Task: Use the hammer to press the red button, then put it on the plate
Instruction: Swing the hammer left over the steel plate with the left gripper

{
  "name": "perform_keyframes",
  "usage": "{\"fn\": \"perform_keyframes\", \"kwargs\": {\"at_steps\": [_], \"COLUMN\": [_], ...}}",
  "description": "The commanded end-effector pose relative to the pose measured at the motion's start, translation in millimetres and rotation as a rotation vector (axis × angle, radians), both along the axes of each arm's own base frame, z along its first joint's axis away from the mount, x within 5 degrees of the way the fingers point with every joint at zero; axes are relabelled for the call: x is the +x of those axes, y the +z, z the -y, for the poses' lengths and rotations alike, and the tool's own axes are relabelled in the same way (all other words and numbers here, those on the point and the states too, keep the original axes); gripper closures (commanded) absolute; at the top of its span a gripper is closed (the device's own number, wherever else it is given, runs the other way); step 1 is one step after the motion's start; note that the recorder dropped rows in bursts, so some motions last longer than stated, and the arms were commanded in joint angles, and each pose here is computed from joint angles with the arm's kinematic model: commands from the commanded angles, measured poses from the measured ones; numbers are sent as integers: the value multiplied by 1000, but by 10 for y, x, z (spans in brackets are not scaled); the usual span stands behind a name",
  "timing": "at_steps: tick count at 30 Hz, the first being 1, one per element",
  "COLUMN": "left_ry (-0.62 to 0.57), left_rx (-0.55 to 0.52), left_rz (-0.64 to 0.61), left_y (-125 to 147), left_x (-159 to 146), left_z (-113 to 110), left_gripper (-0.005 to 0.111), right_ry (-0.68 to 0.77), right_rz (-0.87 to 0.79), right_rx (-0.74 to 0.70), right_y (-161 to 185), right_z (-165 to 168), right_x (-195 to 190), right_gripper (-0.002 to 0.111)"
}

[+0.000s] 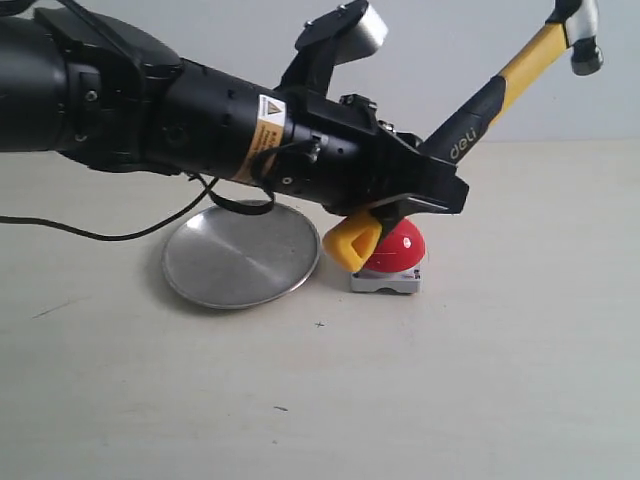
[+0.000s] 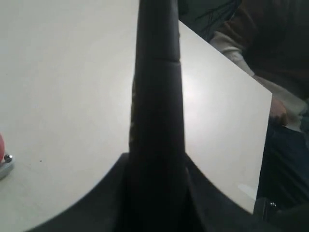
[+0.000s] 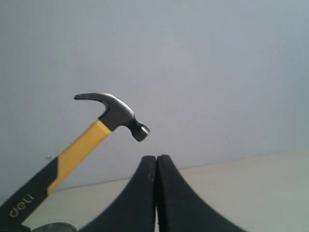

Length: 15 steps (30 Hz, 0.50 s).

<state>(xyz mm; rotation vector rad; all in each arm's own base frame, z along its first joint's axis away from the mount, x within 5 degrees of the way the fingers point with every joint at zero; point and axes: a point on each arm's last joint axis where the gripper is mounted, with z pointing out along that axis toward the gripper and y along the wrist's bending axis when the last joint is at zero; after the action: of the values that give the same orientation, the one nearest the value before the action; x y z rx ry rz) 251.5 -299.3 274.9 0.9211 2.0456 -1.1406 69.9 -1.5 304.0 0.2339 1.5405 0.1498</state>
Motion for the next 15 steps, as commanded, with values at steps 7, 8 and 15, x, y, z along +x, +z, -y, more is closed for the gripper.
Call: {"fn": "perform_keyframes", "kwargs": {"at_steps": [7,8,15], "left_ry": [120,129,218], "left_rx": [-6,1,77], "left_rz": [30,25,68], "left_y": [111,84,-94], "left_x": [-58,-60,-19], "left_z": [-544,-572,-691], "left_gripper": [107,107,107], "right_ry": [20,24,58], "right_rz": [-53,-61,-77], "right_rx": [45,45,119], "right_y": [-214,-221,-236], "right_z": [-22,-26,-58], "right_x": [-20,-21,-21], "right_gripper": [108,108,108]}}
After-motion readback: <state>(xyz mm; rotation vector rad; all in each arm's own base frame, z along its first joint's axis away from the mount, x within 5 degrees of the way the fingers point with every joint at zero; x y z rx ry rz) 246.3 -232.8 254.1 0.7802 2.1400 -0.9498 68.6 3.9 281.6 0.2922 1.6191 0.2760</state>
